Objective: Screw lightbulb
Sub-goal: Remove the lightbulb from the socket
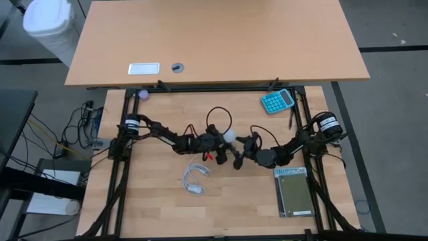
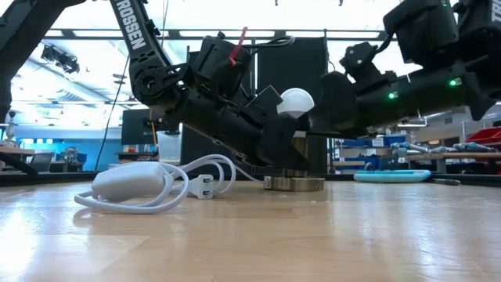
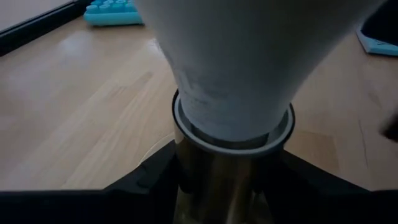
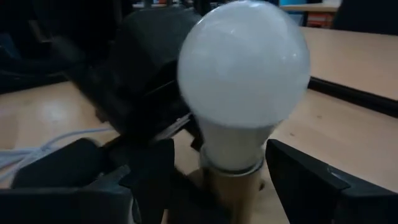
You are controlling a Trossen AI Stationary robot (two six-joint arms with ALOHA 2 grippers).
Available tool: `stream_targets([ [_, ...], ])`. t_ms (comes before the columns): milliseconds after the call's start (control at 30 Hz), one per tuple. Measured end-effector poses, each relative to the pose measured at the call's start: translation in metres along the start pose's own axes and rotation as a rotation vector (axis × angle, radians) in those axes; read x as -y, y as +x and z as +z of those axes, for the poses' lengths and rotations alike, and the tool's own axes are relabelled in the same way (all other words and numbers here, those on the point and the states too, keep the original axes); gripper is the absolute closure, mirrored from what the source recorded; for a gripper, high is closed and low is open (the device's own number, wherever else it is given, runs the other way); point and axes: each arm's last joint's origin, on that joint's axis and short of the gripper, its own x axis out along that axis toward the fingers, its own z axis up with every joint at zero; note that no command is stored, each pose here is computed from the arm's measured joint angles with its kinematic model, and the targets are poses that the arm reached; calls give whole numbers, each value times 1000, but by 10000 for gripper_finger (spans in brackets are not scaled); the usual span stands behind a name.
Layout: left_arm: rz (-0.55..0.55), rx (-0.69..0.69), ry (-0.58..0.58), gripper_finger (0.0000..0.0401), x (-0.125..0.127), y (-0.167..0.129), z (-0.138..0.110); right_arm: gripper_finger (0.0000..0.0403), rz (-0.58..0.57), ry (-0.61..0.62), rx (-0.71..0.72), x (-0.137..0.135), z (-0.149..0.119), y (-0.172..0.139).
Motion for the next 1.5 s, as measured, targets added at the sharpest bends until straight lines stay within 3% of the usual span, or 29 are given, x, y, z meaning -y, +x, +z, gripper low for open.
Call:
stream_targets([
  [167, -10, -1, 11, 206, 3, -1, 0, 149, -74, -8, 15, 3, 0, -1],
  [467, -26, -8, 40, 206, 6, -2, -1, 159, -107, -49, 10, 7, -5, -8],
  [667, -55, -12, 45, 206, 7, -2, -1, 173, -318, 5, 67, 24, -8, -28],
  [700, -60, -13, 46, 206, 7, -2, -1, 173, -304, 14, 64, 25, -8, -30],
  [867, -59, -10, 45, 206, 7, -2, -1, 173, -3, 5, -6, 17, -5, -29],
  [933, -60, -4, 44, 206, 7, -2, 0, 173, 51, 12, -5, 12, -2, -27],
  [1233, -82, 11, 57, 206, 8, -2, 1, 174, 90, -21, 5, 6, 10, -9],
  [1500, -88, 12, 60, 206, 8, -2, 1, 174, 57, -53, -28, 14, 4, -8],
])
